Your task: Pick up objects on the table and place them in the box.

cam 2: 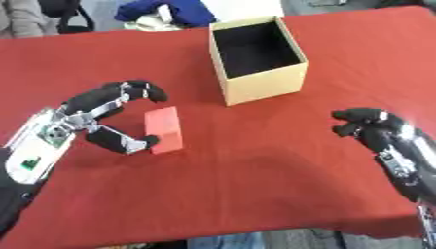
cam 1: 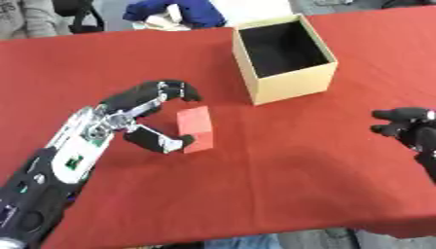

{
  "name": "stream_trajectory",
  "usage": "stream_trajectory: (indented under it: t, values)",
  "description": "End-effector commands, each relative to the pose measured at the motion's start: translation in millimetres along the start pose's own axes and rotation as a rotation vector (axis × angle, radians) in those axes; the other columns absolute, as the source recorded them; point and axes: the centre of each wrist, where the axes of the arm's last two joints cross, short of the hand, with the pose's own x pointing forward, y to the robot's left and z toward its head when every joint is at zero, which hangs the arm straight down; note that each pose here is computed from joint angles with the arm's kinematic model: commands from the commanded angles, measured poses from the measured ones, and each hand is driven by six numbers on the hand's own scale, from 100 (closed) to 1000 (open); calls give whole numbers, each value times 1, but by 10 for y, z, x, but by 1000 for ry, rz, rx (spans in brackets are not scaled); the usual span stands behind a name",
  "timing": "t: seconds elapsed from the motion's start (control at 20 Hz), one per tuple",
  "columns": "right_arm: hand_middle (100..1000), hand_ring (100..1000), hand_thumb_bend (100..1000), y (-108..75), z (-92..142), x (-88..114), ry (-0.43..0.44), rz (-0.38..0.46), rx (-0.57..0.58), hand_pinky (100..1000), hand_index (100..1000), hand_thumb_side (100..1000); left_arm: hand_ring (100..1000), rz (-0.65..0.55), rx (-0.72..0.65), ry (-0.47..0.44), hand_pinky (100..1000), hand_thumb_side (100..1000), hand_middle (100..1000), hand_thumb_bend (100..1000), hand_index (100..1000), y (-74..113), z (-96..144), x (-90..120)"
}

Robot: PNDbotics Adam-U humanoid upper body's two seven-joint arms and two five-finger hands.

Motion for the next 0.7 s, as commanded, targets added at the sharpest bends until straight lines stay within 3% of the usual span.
stream_trajectory:
  t: [0.05, 0.4, 0.7]
  values:
    - [580, 911, 100, -34, -13, 47, -7, 19, 5, 842, 820, 550, 789, -31, 19, 3, 1000, 305, 806, 369, 867, 154, 40, 9]
    - [580, 911, 100, -33, -12, 45, -7, 19, 6, 843, 820, 550, 798, -34, 13, 19, 1000, 339, 817, 390, 883, 148, 34, -11]
    - [580, 911, 100, -30, -10, 40, -5, 17, 8, 843, 820, 550, 800, -58, -15, 52, 1000, 500, 820, 572, 927, 122, 15, -77]
